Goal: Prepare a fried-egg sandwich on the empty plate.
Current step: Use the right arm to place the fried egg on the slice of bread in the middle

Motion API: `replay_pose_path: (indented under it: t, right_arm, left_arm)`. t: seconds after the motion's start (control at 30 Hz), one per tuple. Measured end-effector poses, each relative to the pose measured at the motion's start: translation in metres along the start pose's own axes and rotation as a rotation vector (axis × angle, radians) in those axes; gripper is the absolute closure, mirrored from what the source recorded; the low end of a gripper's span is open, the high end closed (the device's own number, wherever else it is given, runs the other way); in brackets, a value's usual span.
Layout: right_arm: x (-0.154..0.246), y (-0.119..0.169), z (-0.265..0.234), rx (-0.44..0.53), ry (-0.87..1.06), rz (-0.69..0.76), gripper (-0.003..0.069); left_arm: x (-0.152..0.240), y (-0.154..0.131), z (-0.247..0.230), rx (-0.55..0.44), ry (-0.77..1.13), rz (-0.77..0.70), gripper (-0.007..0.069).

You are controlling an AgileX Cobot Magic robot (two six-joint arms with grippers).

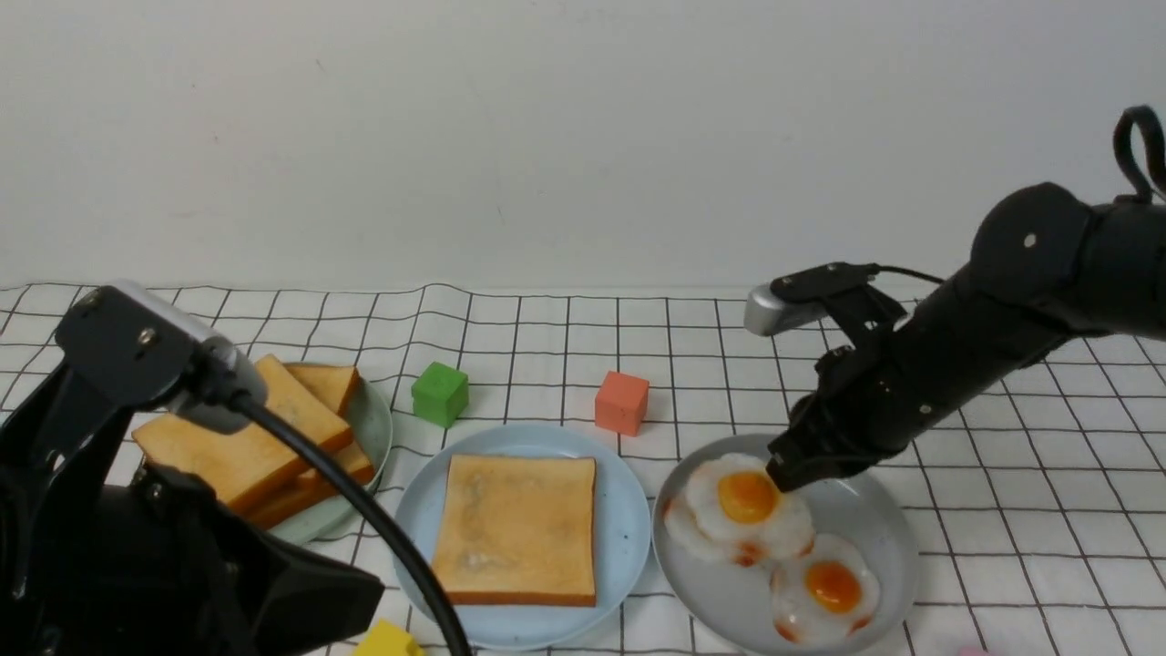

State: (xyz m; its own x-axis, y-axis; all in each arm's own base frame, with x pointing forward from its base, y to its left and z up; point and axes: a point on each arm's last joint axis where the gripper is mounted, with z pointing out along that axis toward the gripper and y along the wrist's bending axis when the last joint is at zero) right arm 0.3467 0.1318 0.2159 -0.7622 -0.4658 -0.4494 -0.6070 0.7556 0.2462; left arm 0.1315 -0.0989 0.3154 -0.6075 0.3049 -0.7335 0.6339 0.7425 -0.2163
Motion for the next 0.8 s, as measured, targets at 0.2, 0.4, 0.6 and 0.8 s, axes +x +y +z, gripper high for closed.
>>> replay_pose_path:
  t: [0.2,0.4,0.6,0.8]
  right_arm:
    - [-0.027,0.024,-0.010,-0.043,-0.069,-0.038,0.0642]
    - [-0.060,0.076,0.012,-0.133,-0.157,-0.100,0.0642]
    - [-0.069,0.083,0.069,-0.151,-0.121,-0.067,0.0642]
    - [-0.063,0.075,0.093,-0.147,-0.082,-0.028,0.0613]
  left_arm:
    - [0.006,-0.001,-0.005,-0.013,0.045,-0.045,0.0596]
    - [0.011,0.003,-0.015,-0.088,0.046,-0.109,0.0588]
    - [0.012,0.003,-0.019,-0.106,0.033,-0.119,0.0586]
    - [0.012,0.003,-0.019,-0.107,0.032,-0.119,0.0582]
